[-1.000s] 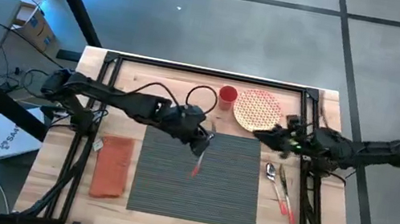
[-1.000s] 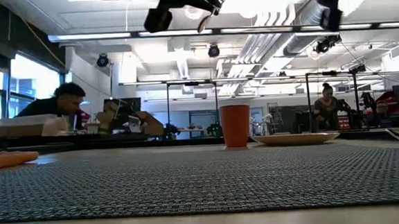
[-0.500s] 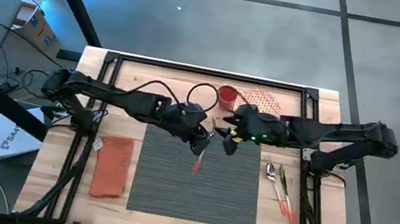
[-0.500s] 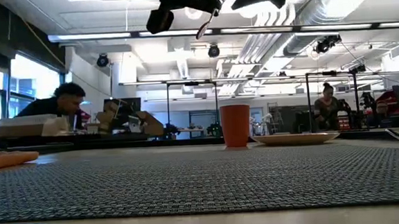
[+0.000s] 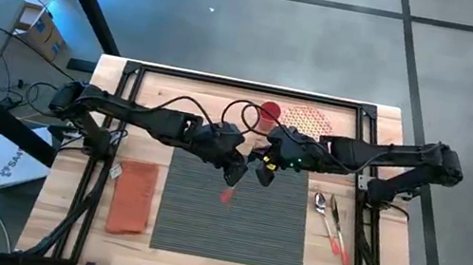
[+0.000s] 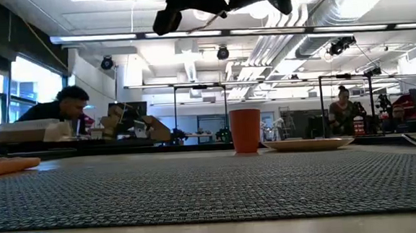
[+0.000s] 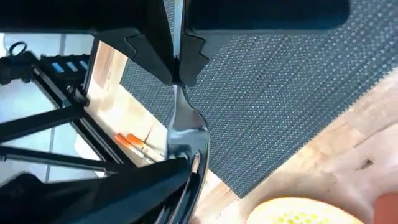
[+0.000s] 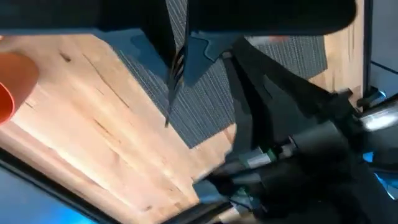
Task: Set table place
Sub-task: Put the orange fork to the beside the orange spoon on the table, then fold the orange table napkin
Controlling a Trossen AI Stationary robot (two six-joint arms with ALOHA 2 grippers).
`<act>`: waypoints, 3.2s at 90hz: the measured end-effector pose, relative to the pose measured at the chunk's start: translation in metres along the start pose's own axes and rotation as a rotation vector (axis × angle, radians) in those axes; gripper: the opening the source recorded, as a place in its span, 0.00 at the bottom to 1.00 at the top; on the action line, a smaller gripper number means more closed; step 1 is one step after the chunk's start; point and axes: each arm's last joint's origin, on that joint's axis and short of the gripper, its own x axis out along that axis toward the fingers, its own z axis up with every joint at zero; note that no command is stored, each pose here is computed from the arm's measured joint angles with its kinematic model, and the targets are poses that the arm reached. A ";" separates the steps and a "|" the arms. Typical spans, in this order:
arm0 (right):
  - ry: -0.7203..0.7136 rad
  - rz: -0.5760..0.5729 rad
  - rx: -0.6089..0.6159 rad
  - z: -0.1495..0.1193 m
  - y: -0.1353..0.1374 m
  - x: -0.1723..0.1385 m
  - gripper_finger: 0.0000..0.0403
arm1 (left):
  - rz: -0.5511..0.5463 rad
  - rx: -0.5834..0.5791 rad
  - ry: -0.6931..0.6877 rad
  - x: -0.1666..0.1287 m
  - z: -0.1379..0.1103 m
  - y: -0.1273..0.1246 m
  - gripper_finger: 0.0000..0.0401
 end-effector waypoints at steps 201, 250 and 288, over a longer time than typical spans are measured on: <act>0.285 0.134 0.222 -0.086 -0.051 -0.003 0.52 | 0.812 -0.473 0.679 -0.101 -0.177 0.142 0.36; 0.264 0.128 0.220 -0.080 -0.056 -0.001 0.51 | 0.832 -0.253 0.949 -0.048 -0.156 0.181 0.36; 0.277 0.151 0.195 -0.084 -0.049 -0.003 0.51 | 0.733 -0.193 1.328 -0.016 -0.163 0.213 0.29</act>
